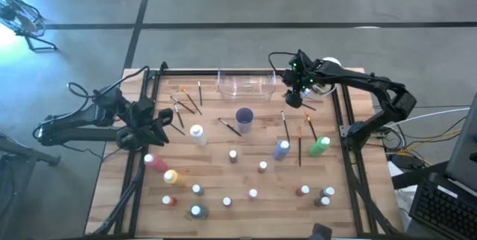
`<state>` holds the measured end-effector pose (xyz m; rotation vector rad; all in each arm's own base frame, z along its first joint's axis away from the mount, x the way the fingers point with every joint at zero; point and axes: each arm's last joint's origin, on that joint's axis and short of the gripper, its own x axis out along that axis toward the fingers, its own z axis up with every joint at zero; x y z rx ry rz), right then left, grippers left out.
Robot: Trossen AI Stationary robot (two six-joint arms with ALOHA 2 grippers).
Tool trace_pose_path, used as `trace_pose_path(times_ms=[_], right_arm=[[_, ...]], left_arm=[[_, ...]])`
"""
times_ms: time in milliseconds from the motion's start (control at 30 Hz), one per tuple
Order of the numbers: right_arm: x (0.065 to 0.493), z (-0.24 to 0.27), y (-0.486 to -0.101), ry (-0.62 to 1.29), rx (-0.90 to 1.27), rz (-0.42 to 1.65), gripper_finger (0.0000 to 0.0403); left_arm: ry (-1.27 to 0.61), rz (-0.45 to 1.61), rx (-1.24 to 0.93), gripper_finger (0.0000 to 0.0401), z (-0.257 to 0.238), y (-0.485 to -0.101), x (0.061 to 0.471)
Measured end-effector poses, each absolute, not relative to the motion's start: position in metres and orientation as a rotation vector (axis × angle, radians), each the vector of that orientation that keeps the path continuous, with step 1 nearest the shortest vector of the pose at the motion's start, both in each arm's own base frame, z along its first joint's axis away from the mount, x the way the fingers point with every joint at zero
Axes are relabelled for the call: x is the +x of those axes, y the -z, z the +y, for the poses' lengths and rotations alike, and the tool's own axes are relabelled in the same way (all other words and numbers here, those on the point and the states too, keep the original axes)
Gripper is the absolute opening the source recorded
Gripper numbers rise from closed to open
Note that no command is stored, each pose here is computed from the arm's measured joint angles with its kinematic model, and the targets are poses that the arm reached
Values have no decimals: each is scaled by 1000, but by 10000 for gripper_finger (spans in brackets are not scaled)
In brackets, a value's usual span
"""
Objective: Pick & Place Paint Supplies
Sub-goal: Put the gold paint brush into the purple cup
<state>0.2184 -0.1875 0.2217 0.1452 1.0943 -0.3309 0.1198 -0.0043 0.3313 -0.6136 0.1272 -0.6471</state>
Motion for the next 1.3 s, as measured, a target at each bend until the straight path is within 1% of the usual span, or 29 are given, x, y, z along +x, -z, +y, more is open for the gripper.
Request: trace_pose_path(times_ms=[267,633,867,1033,1300], right_arm=[[202,-184,-216,322,224,1202,199],[198,-193,-197,281,179,1240,169],[203,-205,-181,268,159,1251,160],[207,-211,-168,262,166,1262,162],[213,-216,-164,265,150,1213,182]], left_arm=[[647,127,-614,81,-4,-331,120],[647,127,-614,81,-4,-331,120],[647,128,-614,81,-4,-331,120],[647,128,-614,81,-4,-331,120],[647,127,-614,81,-4,-331,120]])
